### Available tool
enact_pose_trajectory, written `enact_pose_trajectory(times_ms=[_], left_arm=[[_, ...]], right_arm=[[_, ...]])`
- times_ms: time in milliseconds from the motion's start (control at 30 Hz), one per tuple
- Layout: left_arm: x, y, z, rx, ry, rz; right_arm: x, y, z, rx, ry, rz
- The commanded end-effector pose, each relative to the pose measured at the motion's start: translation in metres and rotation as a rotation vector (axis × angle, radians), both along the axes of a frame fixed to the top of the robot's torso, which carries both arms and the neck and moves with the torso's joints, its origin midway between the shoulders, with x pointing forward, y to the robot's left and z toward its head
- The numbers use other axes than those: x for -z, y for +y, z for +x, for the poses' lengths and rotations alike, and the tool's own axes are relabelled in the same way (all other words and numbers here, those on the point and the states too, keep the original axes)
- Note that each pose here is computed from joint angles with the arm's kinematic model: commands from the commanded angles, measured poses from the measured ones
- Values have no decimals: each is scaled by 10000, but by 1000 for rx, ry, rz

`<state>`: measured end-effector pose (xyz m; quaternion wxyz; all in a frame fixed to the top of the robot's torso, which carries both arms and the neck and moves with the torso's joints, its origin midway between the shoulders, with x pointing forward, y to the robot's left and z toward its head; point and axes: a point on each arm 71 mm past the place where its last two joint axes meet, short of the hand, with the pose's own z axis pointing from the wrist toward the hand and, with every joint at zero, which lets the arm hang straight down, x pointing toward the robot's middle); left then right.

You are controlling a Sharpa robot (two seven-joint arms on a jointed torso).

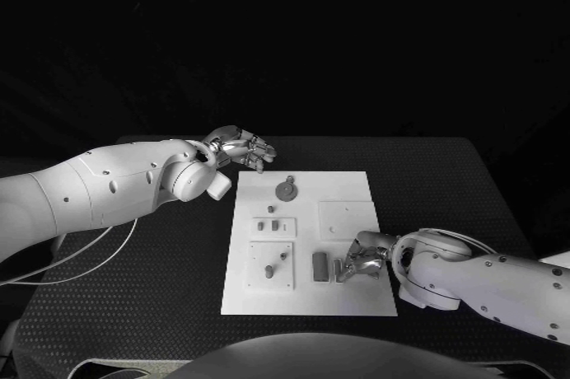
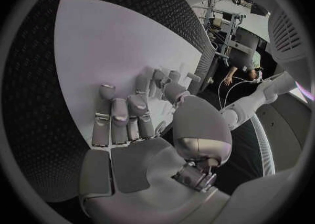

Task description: Assemble the parts on the task board

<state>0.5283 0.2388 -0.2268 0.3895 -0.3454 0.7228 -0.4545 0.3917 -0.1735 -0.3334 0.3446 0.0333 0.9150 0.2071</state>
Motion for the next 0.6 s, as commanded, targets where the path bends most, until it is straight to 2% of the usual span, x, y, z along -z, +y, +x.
enact_pose_trajectory(times_ms=[33,233,333,500,600], left_arm=[[-8,-24,-4,17,-2,-6],[-8,-26,-5,18,-2,-6],[-9,-13,-3,13,-2,-4],[-8,-4,5,10,-4,-3],[-10,-2,10,10,-8,-5]], right_arm=[[39,-43,2,-17,-20,-56],[39,-78,0,-3,-9,-37],[19,-155,5,41,24,17],[-178,-161,133,60,8,157],[-349,-130,252,66,-47,310]])
